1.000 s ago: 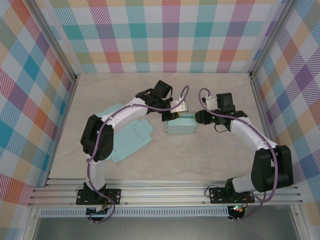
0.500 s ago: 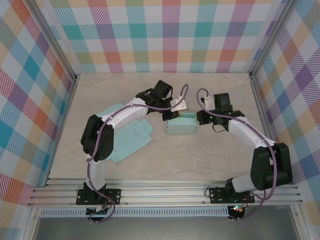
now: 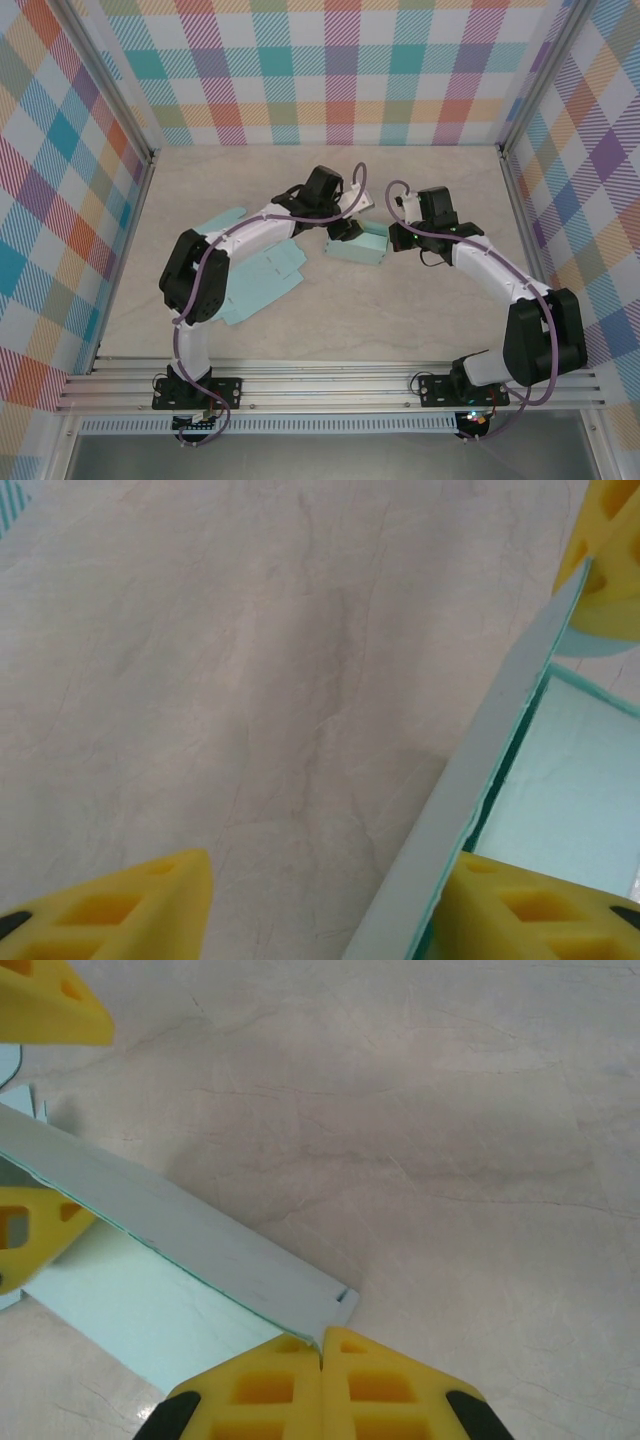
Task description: Fold the paper box
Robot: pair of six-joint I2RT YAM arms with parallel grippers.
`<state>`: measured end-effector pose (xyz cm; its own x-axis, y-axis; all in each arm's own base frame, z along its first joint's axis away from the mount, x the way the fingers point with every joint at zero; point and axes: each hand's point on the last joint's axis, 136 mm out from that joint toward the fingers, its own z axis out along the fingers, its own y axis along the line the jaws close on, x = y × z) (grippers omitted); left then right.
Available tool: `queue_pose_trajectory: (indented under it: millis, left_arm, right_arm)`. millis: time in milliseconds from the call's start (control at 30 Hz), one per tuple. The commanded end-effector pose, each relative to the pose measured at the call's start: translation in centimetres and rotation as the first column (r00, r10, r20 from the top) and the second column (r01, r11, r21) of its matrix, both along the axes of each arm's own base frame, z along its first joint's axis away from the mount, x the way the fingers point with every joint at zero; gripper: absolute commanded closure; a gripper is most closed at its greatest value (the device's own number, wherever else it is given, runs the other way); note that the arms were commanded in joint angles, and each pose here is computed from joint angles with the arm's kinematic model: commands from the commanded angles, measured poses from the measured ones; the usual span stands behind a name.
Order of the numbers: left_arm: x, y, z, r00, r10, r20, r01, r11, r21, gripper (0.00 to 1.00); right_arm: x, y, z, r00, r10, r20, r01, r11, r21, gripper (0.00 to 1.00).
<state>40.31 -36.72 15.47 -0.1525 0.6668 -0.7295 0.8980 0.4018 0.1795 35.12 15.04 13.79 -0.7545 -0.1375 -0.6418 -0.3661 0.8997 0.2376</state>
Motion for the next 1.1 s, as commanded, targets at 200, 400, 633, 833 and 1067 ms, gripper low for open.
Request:
queue_pose_trajectory:
  millis: [200,400,633,833,1067]
  left_arm:
    - [0.3,3.8,4.8,0.993,0.121,-0.004,-0.121,0.988,-0.092,0.32]
    - [0.1,6.0,3.6,0.987,0.141,-0.072,-0.143,0.989,-0.034,0.41]
    - [-1.1,7.1,2.5,0.982,0.137,-0.133,-0.136,0.991,0.014,0.46]
    - [1.8,10.4,5.1,0.893,0.443,-0.082,-0.442,0.897,0.030,0.46]
    - [-1.1,11.3,7.5,0.869,0.471,-0.155,-0.485,0.872,-0.068,0.46]
  right_arm:
    - [0.0,0.6,2.1,0.997,0.061,0.054,-0.059,0.998,-0.024,1.00]
    - [0.0,0.8,2.3,0.996,0.070,0.052,-0.068,0.997,-0.034,1.00]
    - [0.0,0.9,2.4,0.996,0.073,0.049,-0.071,0.996,-0.047,1.00]
    - [0.3,0.7,2.5,0.998,0.050,0.044,-0.047,0.996,-0.070,1.00]
    - [0.2,0.7,2.8,0.998,0.045,0.035,-0.041,0.995,-0.095,1.00]
